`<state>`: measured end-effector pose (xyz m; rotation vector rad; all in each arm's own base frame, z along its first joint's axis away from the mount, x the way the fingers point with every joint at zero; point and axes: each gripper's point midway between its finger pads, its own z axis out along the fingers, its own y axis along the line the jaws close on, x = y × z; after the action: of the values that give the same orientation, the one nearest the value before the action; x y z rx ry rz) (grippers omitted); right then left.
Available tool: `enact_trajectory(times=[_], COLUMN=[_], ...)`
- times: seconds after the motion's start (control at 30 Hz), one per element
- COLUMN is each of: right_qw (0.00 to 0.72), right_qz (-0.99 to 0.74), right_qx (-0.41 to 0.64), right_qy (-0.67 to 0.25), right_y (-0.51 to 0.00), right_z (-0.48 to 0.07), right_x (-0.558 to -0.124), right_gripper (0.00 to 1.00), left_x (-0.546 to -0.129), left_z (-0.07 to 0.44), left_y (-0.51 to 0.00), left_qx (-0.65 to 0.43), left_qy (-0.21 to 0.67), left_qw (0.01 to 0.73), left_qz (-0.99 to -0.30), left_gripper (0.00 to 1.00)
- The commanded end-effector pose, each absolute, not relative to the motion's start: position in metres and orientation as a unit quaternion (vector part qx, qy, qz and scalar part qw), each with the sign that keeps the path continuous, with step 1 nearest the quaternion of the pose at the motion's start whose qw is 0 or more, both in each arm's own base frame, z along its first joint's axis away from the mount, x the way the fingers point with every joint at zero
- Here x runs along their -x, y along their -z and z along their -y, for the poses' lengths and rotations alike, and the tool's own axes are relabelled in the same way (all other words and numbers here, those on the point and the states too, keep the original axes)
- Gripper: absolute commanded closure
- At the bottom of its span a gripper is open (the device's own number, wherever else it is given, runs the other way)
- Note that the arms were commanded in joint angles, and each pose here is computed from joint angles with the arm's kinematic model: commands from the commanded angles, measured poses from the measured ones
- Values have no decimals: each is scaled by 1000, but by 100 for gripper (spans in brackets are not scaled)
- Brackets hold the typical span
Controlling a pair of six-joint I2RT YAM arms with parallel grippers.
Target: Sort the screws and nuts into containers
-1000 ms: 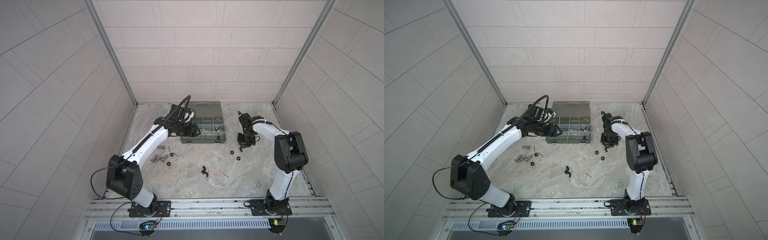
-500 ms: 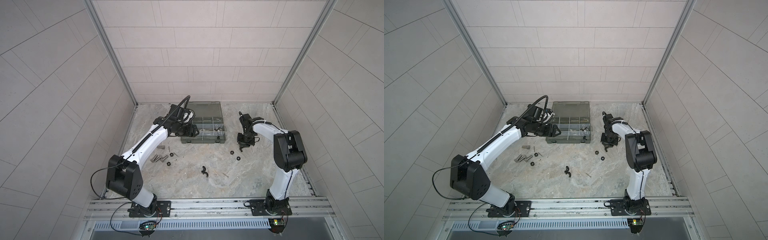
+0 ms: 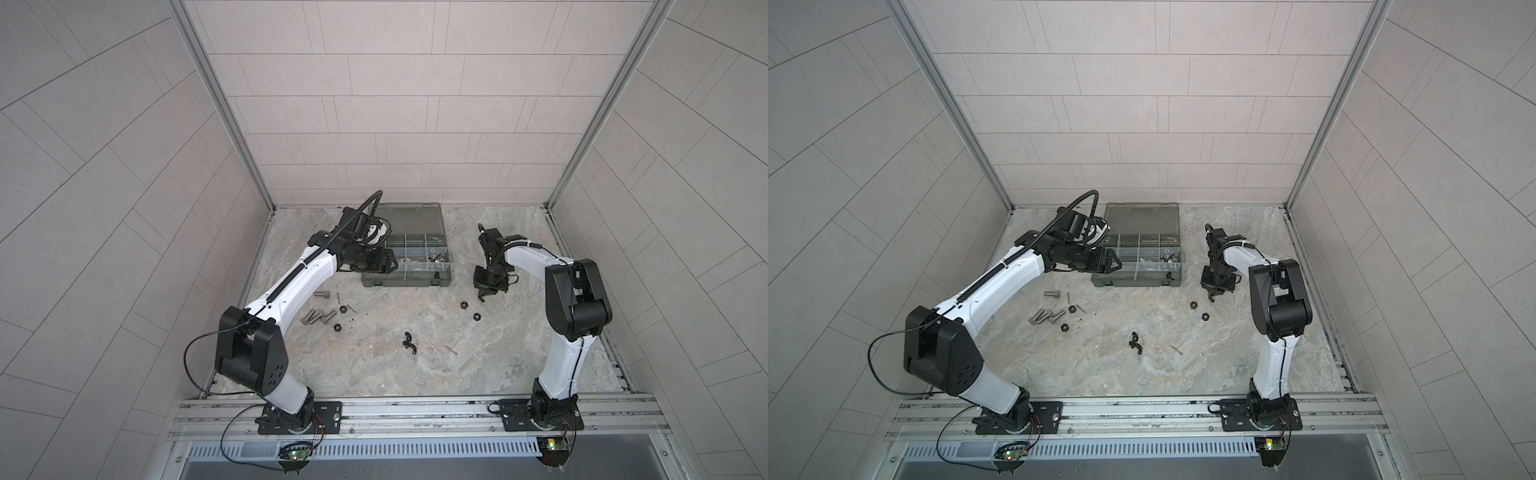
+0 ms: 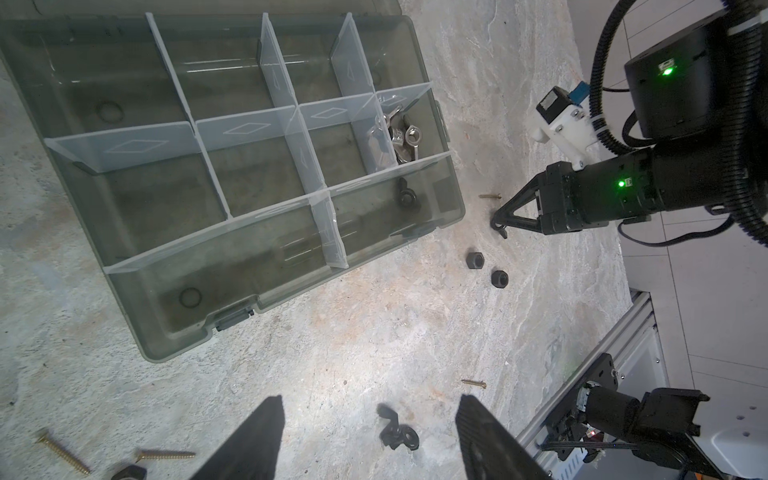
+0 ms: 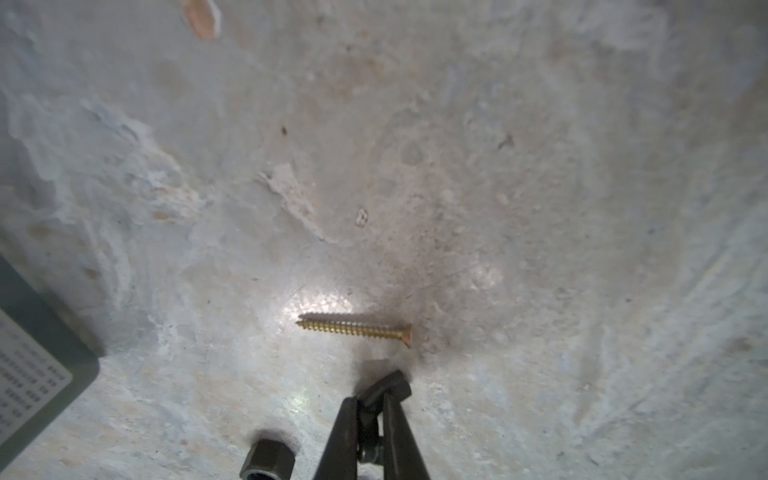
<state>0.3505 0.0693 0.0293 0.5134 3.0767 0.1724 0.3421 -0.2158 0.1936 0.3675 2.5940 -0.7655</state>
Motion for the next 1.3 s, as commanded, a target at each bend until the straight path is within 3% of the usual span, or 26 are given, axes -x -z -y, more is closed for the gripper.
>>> enact_trajectory(times=[0.0,0.2,0.7,1.27], right_qw=[-15,-8,25,89], right_qz=[-984,-983,-985,-983], right_qx=[-174,-173,-150,-90], right_qy=[-45,-59,-83,-136], right_y=[-17,-30,-71,-125], right_z=[-66,-70,-86,-157], right_x=[-343,-344,-360,-413], right_gripper=[92,98,99,98], left_x=[-343,-341,-339,-329], left_z=[216,215,212,203], left_y=[-198,-197,-198,-199], left_qx=[-140,-138,-131,-149], left_qy=[270,269,268,246], left_qw=[206,207,215,210], left_qz=[-930,-931,-930,-934], left_gripper=[28,28,29,29])
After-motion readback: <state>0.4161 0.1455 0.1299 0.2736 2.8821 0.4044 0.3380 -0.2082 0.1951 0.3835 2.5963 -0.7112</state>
